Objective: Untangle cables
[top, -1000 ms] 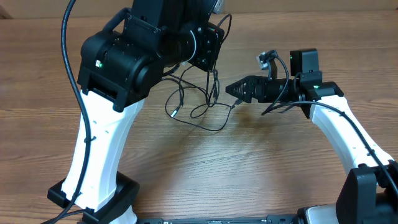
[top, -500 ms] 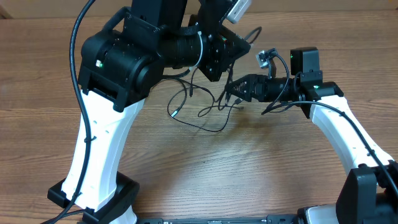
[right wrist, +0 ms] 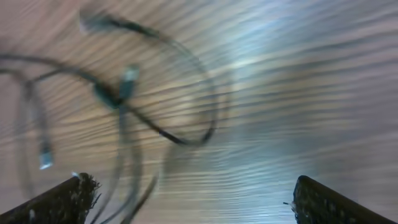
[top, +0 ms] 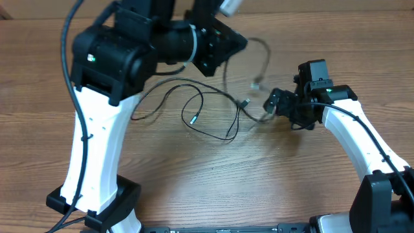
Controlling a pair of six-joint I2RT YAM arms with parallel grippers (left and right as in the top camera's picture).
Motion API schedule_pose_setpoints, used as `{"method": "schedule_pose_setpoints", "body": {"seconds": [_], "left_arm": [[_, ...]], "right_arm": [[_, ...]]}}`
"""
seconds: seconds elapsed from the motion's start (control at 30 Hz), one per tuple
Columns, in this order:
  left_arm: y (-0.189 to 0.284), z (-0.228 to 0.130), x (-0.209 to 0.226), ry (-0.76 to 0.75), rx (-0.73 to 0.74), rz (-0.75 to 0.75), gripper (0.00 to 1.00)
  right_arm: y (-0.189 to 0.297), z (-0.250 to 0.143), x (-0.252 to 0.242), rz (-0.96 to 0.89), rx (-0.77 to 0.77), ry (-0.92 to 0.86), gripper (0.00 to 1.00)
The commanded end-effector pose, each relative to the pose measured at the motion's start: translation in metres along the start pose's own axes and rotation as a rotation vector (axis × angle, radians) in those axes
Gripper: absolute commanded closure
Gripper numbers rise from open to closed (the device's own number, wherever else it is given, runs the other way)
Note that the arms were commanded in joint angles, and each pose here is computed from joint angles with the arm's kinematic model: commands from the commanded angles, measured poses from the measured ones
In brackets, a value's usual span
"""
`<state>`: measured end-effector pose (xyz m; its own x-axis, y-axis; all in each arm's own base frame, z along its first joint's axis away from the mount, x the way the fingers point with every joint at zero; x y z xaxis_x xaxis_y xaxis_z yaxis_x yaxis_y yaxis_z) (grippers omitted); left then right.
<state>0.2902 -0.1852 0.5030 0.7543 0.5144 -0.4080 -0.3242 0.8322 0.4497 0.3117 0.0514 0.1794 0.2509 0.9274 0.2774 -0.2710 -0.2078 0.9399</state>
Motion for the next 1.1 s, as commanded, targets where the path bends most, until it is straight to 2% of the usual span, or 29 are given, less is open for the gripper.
{"method": "schedule_pose_setpoints", "body": {"seconds": [0.0,0.2,0.37,0.5,0.77,0.9,1.07], "left_arm": [[0.022,0.004,0.009,-0.013,-0.052,0.028,0.96],[0.057,0.006,0.034,0.034,-0.116,0.135,0.96],[0.079,0.001,0.062,0.109,-0.133,0.318,0.96],[0.101,-0.007,0.090,0.219,-0.139,0.573,0.96],[0.159,-0.036,0.132,0.508,-0.167,1.214,0.96],[0.193,-0.047,0.146,0.634,-0.243,1.361,0.96],[0.252,-0.059,0.165,0.780,-0.440,1.576,0.96]], "right_arm": [[-0.002,0.003,-0.012,-0.155,-0.050,-0.026,0.00],[-0.003,0.003,-0.013,-0.158,-0.044,-0.027,0.00],[-0.003,0.002,-0.013,-0.160,-0.038,-0.027,0.00],[-0.003,0.001,-0.013,-0.163,-0.033,-0.028,0.00],[-0.003,0.002,-0.013,-0.162,-0.034,-0.028,0.00],[-0.003,0.001,-0.013,-0.162,-0.033,-0.028,0.00],[-0.003,0.002,-0.013,-0.162,-0.034,-0.028,0.00]]}}
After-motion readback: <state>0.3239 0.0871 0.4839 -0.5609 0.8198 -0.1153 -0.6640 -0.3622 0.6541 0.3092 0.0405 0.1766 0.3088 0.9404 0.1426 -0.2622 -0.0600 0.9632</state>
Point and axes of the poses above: each gripper's point midway between its finger pads, its own y axis back along the fingers, its own x axis along the line the jaws close on, z = x × y, the point moved 10 cm from there along y, back along the fingers, and after that the axes turned 3 degrees about y, right-handed, at the moved point
